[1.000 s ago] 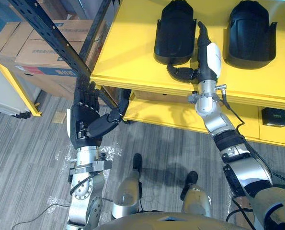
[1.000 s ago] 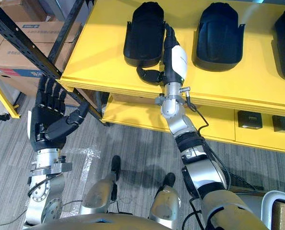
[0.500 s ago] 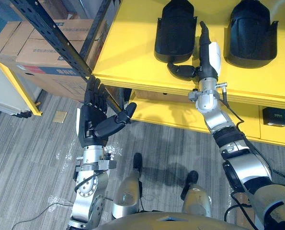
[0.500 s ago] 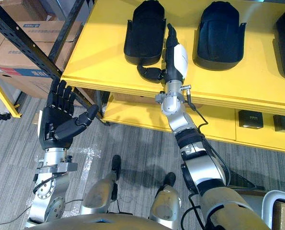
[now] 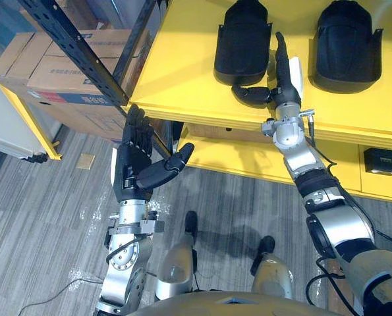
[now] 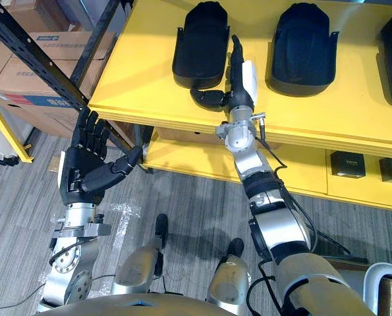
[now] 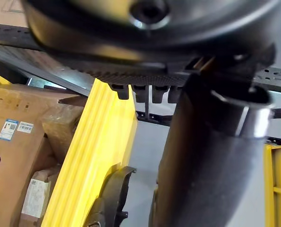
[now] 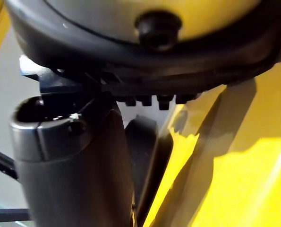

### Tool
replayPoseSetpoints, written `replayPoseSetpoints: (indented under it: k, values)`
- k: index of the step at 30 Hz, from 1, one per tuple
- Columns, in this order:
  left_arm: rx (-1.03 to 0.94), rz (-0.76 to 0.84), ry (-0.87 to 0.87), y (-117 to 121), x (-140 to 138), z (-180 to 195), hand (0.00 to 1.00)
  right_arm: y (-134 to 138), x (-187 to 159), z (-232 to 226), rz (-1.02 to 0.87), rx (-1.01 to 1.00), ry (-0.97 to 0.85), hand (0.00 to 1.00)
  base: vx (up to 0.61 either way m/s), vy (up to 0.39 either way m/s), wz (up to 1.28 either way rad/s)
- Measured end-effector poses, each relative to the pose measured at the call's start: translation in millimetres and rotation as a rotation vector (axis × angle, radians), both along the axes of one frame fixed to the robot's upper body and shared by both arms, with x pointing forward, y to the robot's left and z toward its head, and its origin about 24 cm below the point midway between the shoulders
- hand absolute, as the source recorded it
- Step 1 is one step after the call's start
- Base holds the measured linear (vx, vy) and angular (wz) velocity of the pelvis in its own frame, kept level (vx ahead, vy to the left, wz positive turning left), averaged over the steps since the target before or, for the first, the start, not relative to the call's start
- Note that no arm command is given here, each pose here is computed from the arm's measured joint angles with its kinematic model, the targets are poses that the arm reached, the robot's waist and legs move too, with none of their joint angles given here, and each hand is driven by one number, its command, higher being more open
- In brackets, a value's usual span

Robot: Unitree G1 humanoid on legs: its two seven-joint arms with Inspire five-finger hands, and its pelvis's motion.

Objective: Walk over and take three plastic housings, then place them on the shelf

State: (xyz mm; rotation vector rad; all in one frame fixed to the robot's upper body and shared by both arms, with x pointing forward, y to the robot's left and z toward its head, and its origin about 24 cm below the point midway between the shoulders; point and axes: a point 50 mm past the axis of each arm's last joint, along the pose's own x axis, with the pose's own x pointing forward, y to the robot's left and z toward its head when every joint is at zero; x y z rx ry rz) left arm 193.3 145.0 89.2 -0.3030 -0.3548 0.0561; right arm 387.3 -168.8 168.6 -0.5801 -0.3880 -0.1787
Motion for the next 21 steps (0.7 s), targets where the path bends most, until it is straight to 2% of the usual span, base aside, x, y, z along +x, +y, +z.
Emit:
replayPoseSetpoints:
  k: [6, 9, 14, 18, 21]
  values:
    - [0.004, 0.011, -0.001, 2.7, 0.2, 0.2, 1.00, 7.8, -11.0, -5.0, 0.086, -0.014, -0.001, 1.00, 0.02, -0.012, -0.09]
    - [0.009, 0.031, -0.003, 7.2, 0.4, 0.6, 1.00, 21.3, -33.9, -13.8, 0.199, -0.015, -0.017, 1.00, 0.05, -0.031, -0.07]
    - [0.018, 0.059, 0.008, 13.2, -0.3, -0.6, 1.00, 46.9, -77.7, -53.5, 0.344, 0.073, 0.063, 1.00, 0.05, -0.029, -0.15]
    - [0.063, 0.053, 0.023, 13.0, -0.9, -2.5, 1.00, 51.8, -94.3, -79.2, 0.335, 0.110, 0.132, 1.00, 0.05, -0.006, -0.20]
    - [0.073, 0.052, 0.033, 15.1, -0.9, -3.6, 1.00, 49.5, -95.3, -77.4, 0.276, 0.122, 0.093, 1.00, 0.03, -0.004, -0.21]
